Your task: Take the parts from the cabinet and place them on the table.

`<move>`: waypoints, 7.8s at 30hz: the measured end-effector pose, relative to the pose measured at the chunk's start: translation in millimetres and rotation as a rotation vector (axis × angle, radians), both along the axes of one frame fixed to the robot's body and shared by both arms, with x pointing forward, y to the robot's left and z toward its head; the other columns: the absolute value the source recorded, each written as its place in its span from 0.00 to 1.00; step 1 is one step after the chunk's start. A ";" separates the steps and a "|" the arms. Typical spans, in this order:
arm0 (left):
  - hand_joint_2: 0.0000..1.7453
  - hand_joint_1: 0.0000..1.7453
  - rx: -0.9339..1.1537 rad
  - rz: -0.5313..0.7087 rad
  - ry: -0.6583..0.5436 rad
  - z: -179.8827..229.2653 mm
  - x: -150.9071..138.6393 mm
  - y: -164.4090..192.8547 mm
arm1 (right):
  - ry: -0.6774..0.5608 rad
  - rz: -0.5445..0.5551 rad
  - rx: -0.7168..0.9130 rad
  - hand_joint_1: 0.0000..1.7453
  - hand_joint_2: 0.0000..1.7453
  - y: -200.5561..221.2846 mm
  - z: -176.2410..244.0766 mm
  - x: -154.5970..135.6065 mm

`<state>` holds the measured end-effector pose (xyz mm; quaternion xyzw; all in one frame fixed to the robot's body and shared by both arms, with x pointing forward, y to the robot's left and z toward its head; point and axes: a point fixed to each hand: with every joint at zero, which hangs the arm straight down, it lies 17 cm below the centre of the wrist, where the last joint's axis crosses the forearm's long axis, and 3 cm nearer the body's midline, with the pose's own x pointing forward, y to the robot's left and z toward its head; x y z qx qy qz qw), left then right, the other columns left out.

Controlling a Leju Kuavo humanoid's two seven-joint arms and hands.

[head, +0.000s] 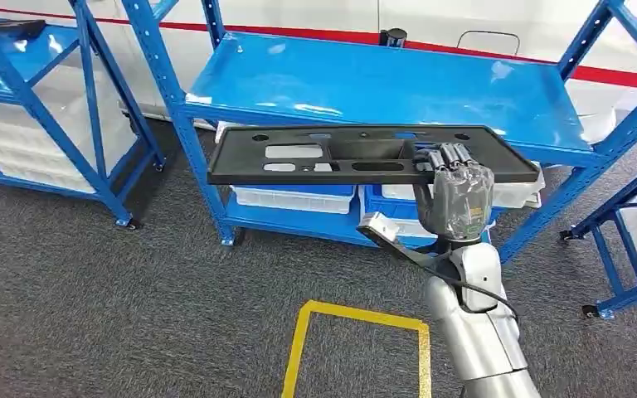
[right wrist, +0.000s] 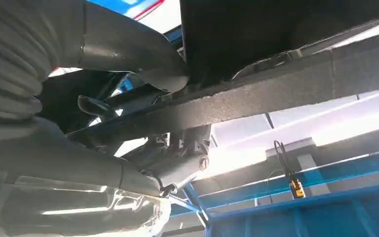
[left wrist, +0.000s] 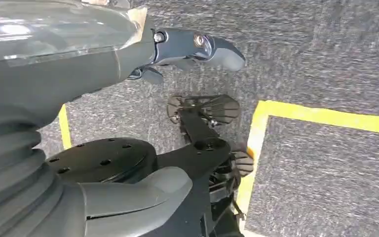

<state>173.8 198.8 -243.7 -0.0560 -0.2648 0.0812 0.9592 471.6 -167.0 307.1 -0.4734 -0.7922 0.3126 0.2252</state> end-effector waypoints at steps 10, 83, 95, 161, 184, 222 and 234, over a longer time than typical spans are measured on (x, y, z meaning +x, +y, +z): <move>1.00 0.00 -0.004 0.007 -0.002 0.3 -0.3 -1.3 | -0.021 0.014 0.008 1.00 1.00 -1.3 -0.6 -11.8; 1.00 0.00 0.016 0.059 -0.006 -2.1 -6.8 10.4 | 0.002 0.095 0.052 1.00 1.00 27.1 9.2 0.3; 1.00 0.00 0.010 0.046 0.010 -3.5 -10.2 8.7 | 0.077 0.044 0.121 1.00 1.00 -11.5 -19.5 -0.8; 1.00 0.00 0.048 0.119 0.111 -15.0 -38.1 15.4 | 0.190 -0.049 0.042 1.00 1.00 -64.1 -47.0 83.4; 1.00 0.00 0.052 0.112 0.099 -14.2 -35.3 17.0 | 0.200 -0.040 0.038 1.00 1.00 -44.1 -45.6 88.7; 1.00 0.00 0.048 0.074 0.076 -12.6 -33.7 14.9 | 0.211 -0.086 0.020 1.00 1.00 -53.5 -55.2 81.4; 1.00 0.00 0.051 0.083 0.075 -12.5 -32.4 17.3 | 0.215 -0.080 0.029 1.00 1.00 -50.9 -55.0 80.1</move>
